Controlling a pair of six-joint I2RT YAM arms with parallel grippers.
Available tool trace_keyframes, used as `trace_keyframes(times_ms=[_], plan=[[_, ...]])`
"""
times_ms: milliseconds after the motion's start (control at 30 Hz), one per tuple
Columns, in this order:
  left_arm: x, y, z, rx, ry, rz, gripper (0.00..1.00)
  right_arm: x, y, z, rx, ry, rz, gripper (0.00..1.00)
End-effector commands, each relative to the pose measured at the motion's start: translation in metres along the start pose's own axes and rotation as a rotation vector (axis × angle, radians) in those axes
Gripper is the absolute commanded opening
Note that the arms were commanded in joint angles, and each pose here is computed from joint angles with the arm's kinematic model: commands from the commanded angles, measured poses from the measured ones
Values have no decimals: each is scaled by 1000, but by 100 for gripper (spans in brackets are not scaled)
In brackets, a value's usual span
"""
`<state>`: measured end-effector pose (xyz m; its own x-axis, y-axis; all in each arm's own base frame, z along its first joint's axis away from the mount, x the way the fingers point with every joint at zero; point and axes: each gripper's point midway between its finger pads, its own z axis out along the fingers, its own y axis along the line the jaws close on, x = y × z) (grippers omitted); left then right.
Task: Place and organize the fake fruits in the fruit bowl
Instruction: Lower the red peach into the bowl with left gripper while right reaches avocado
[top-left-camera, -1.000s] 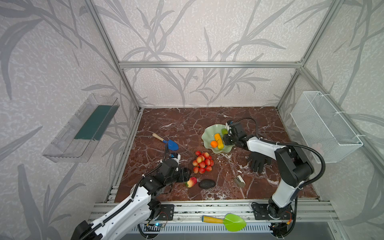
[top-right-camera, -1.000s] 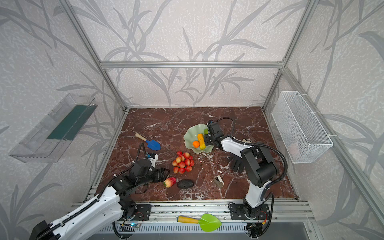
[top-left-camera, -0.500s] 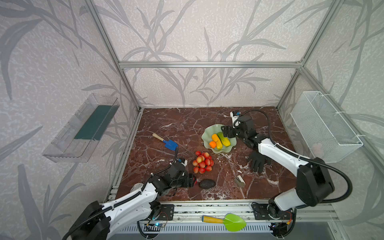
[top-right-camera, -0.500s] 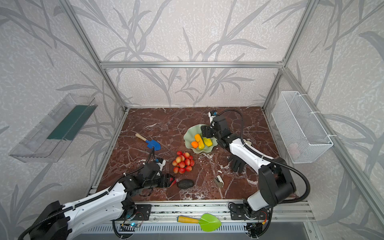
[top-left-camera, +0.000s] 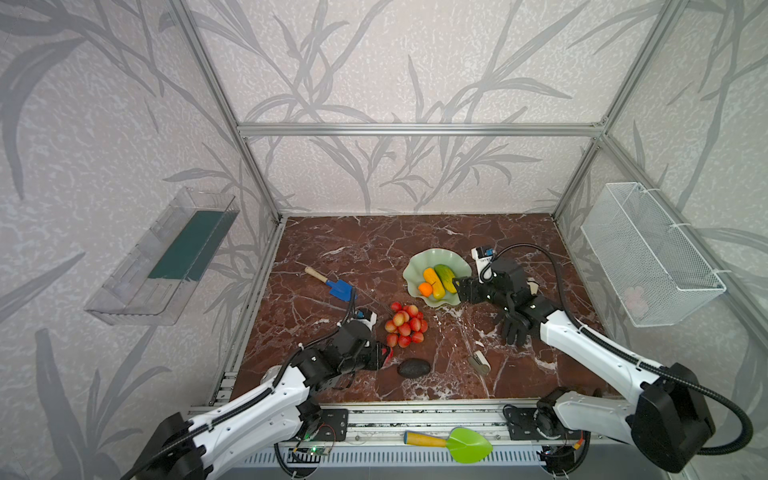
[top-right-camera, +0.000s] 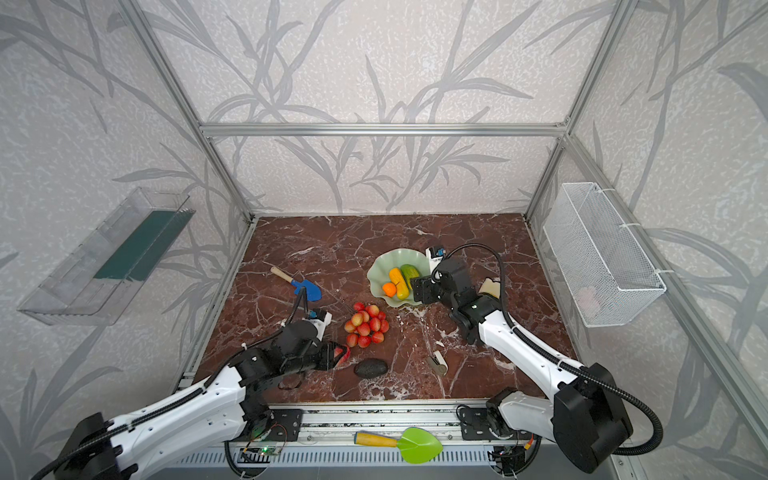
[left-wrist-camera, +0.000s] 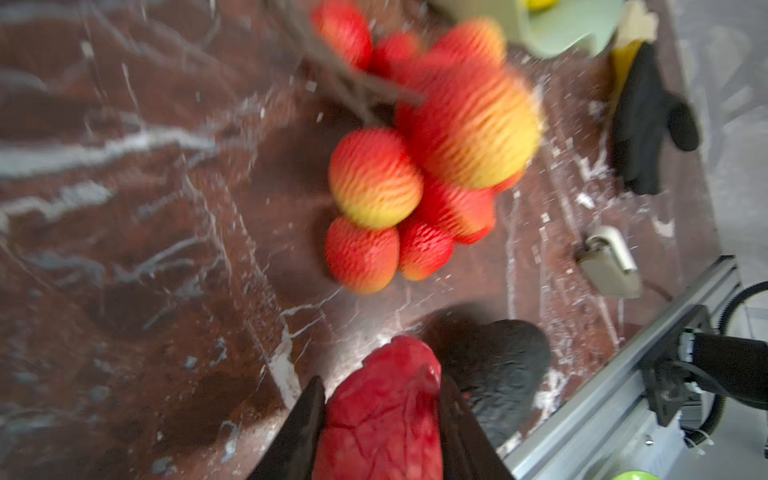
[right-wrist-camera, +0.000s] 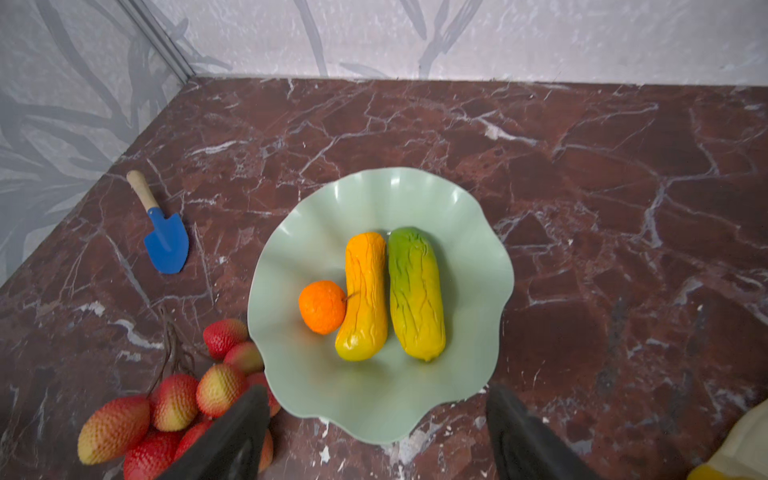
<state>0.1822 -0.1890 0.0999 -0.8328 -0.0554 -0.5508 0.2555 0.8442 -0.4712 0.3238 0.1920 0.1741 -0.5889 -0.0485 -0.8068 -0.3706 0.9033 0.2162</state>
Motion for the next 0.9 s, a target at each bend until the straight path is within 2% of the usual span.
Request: trace_keyframes(times_ms=[0, 100, 200, 333, 433, 633, 867], plan=[[-48, -16, -29, -33, -118, 102, 36, 24, 6, -9, 0, 60, -20, 81], [-82, -36, -28, -22, -156, 179, 36, 42, 11, -14, -1, 105, -73, 81], [-119, -51, -12, 1, -182, 211, 36, 53, 18, -21, -10, 133, -123, 81], [-162, -61, 28, 80, -181, 184, 35, 69, 30, -32, -61, 146, -153, 80], [-185, -67, 62, 80, -151, 204, 35, 83, 38, -38, -88, 158, -180, 81], [-215, -69, 121, 80, -119, 167, 34, 105, 62, -42, -175, 187, -253, 81], [-217, -47, 174, -8, -22, 138, 34, 109, 71, -42, -200, 184, -333, 81]])
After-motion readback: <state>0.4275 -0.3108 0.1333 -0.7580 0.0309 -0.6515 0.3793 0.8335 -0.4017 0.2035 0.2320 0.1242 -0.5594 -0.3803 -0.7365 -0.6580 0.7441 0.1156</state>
